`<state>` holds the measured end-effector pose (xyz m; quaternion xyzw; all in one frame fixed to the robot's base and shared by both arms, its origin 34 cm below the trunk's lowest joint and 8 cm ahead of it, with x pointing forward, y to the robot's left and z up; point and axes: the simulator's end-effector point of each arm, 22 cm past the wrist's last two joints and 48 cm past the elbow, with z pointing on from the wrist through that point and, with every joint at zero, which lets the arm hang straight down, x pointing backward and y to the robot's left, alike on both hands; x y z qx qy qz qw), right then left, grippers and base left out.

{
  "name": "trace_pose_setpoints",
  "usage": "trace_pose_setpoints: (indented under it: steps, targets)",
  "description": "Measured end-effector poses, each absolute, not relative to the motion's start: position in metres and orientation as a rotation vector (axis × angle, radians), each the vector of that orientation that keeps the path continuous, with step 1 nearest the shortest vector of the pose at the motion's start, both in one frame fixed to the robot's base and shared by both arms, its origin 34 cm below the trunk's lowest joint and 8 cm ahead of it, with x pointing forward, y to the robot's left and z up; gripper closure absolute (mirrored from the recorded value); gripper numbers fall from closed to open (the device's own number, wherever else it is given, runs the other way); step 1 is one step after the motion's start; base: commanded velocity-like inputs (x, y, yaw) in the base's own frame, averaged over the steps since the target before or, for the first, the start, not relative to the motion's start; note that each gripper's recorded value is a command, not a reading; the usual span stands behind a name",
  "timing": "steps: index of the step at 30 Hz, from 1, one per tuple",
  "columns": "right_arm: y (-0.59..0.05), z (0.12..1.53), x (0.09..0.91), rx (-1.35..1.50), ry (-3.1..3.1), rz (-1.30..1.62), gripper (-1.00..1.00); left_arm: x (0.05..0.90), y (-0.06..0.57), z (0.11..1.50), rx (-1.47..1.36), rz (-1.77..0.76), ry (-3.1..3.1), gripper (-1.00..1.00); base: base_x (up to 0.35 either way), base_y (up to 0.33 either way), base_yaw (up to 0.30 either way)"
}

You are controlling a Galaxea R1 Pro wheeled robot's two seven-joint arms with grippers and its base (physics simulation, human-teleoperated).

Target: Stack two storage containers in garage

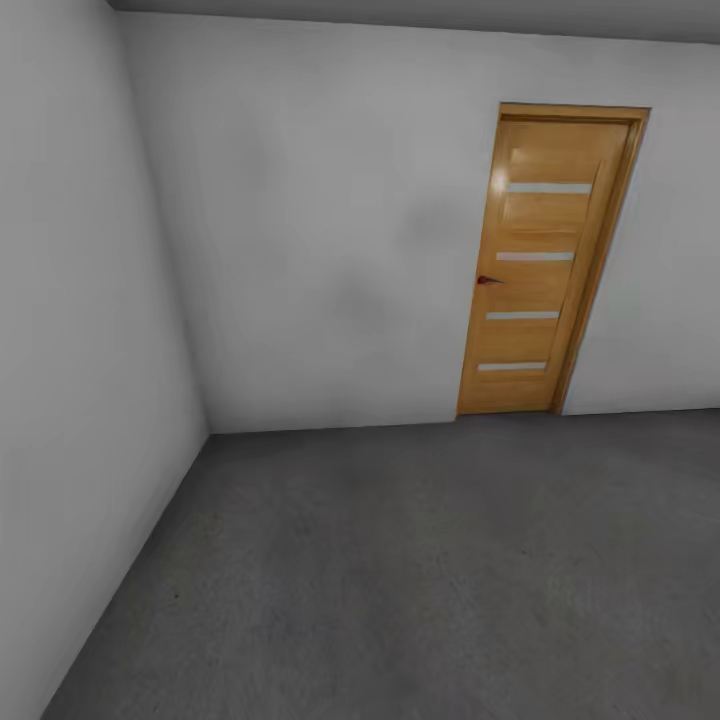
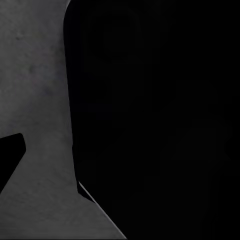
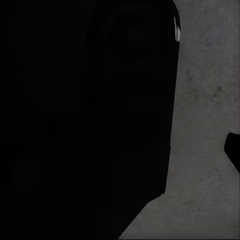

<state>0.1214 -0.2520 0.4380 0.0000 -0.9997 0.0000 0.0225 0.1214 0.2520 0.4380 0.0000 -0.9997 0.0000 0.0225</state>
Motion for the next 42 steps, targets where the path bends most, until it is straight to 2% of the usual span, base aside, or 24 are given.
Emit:
trace_pose_setpoints:
  steps: [25, 35, 42]
  targets:
    - [-0.256, 0.438, 0.131, 0.005, -3.115, 0.006, -1.00, 0.134, 0.253, 0.438, 0.006, 0.004, -3.119, -1.00, 0.003, 0.000, 0.000]
    - [-0.255, 0.438, 0.134, -0.006, -3.124, 0.005, -1.00, 0.148, 0.247, 0.437, -0.007, 0.017, -3.151, -1.00, 0.261, -0.036, -0.011]
    - [-0.255, 0.438, 0.145, -0.005, -3.144, 0.003, -1.00, 0.152, 0.246, 0.437, -0.008, 0.020, -3.154, -1.00, 0.315, -0.160, -0.157]
